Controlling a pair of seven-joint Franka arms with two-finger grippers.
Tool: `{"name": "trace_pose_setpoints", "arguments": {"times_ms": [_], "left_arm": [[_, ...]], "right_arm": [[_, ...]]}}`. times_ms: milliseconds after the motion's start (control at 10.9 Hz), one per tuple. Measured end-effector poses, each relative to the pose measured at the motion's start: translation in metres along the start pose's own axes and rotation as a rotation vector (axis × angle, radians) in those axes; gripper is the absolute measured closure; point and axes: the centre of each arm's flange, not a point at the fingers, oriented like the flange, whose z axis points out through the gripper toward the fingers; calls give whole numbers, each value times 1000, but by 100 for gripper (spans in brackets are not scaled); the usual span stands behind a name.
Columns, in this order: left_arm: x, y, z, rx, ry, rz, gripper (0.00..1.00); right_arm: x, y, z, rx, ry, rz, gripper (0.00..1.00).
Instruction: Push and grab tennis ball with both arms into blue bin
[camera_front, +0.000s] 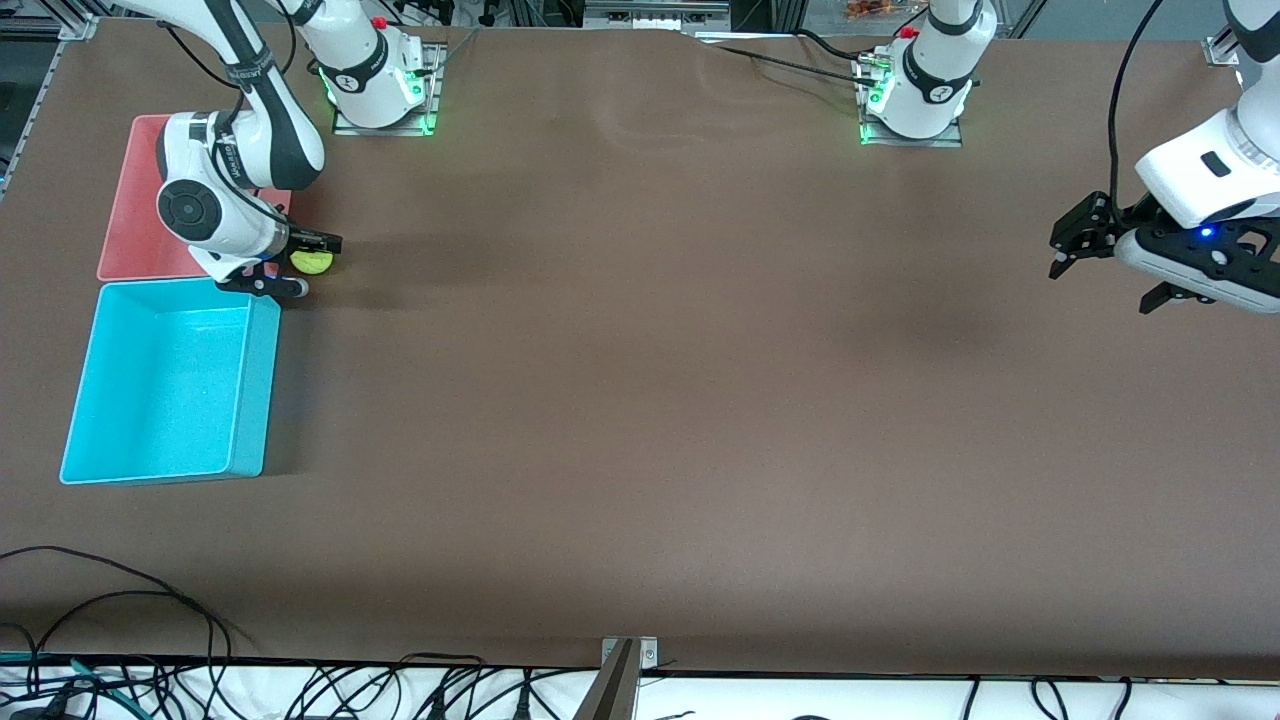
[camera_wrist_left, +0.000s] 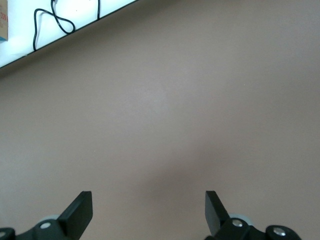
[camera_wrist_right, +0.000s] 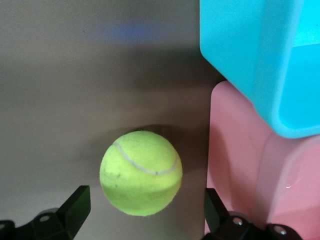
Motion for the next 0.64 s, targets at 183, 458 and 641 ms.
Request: {"name": "trace_pose_setpoints", "arguments": {"times_ms": [183,458,641], "left_arm": [[-5,-7,-3,-2,-8,-12,0],[-7,-10,-7,-43,-1,-60,1],[-8,-11,-6,-44,-5,-81,1]], "right_arm": [[1,0,-1,1,7,5,0],[2,-1,-1,1,31,21,0],[4,-3,-2,3,47,21,0]]}}
